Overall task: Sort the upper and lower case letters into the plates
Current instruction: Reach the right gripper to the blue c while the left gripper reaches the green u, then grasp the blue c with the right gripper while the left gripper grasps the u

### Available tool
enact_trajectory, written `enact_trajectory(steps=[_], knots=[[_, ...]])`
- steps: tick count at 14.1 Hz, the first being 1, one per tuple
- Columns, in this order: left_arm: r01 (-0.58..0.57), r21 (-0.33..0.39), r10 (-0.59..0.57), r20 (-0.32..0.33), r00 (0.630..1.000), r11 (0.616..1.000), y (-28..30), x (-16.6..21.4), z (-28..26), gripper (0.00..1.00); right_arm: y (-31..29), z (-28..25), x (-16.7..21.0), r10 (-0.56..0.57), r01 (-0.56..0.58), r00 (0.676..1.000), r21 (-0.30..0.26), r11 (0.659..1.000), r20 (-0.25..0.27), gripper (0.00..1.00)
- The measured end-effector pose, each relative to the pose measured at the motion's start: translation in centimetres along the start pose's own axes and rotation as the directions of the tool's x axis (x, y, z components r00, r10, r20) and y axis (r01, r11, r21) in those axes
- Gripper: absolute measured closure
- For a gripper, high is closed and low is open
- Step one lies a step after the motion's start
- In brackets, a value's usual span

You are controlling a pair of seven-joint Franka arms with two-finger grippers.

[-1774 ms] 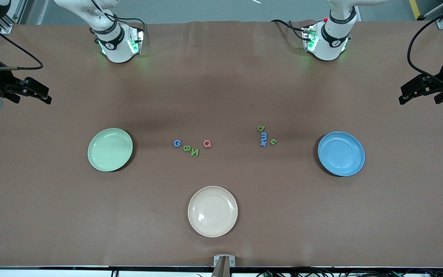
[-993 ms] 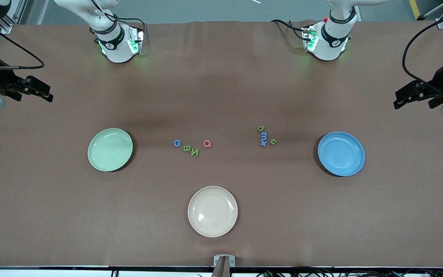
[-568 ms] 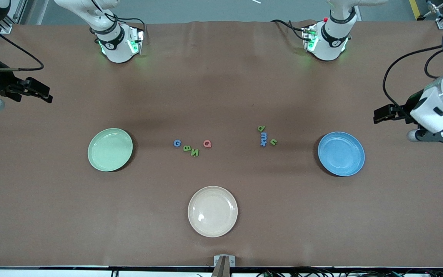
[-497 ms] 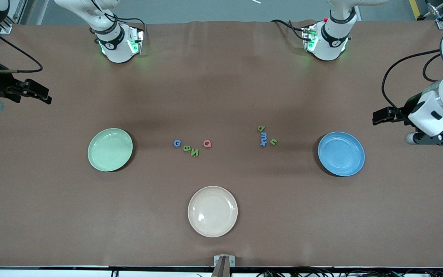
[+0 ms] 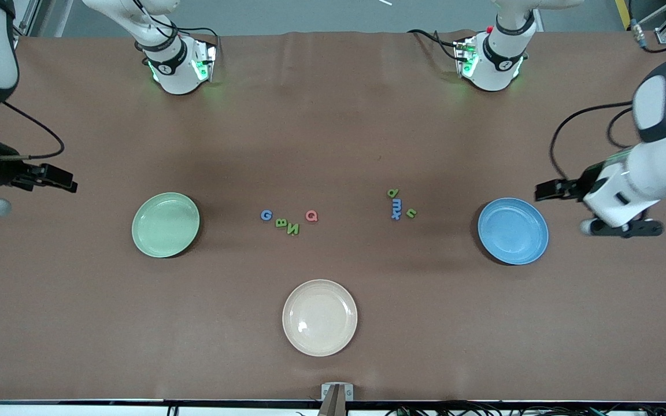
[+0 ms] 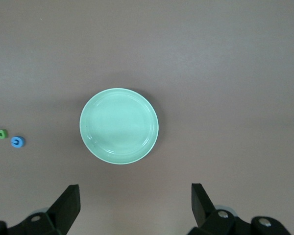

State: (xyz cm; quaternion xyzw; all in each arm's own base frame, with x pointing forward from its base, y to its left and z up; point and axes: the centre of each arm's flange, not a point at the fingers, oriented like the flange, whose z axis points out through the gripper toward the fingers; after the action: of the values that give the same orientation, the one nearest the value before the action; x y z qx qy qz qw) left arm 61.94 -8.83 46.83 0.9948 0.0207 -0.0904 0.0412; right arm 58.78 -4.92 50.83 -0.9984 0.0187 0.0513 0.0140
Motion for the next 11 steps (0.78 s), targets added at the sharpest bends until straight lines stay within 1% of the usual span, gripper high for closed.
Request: enact_trajectory(steps=[3, 4, 6, 8, 11], knots=[[0.086, 0.016, -0.085, -0.016, 0.996, 0.996, 9.1, 1.4, 7.8, 0.03, 0.4, 4.1, 2.1, 0.001, -0.001, 0.998, 0.005, 1.0, 0.056, 0.0], [0.104, 0.019, -0.103, -0.023, 0.994, 0.994, 11.7, 1.4, 10.4, 0.03, 0.0, 4.7, 2.4, 0.018, -0.018, 0.998, 0.008, 1.0, 0.066, 0.0], [0.132, 0.025, -0.131, -0.028, 0.991, 0.991, 14.7, 1.3, 14.0, 0.03, -2.5, 5.3, 2.6, 0.089, -0.09, 0.993, 0.007, 0.996, 0.076, 0.0], [0.164, 0.028, -0.163, -0.03, 0.986, 0.986, 16.4, 1.1, 16.2, 0.03, -7.2, 6.3, 2.7, 0.162, -0.162, 0.984, -0.008, 0.987, 0.068, 0.0], [0.168, 0.027, -0.166, -0.046, 0.985, 0.985, 18.2, 0.2, 19.5, 0.04, -13.9, 10.6, 1.9, 0.244, -0.243, 0.969, -0.024, 0.97, 0.044, 0.0]])
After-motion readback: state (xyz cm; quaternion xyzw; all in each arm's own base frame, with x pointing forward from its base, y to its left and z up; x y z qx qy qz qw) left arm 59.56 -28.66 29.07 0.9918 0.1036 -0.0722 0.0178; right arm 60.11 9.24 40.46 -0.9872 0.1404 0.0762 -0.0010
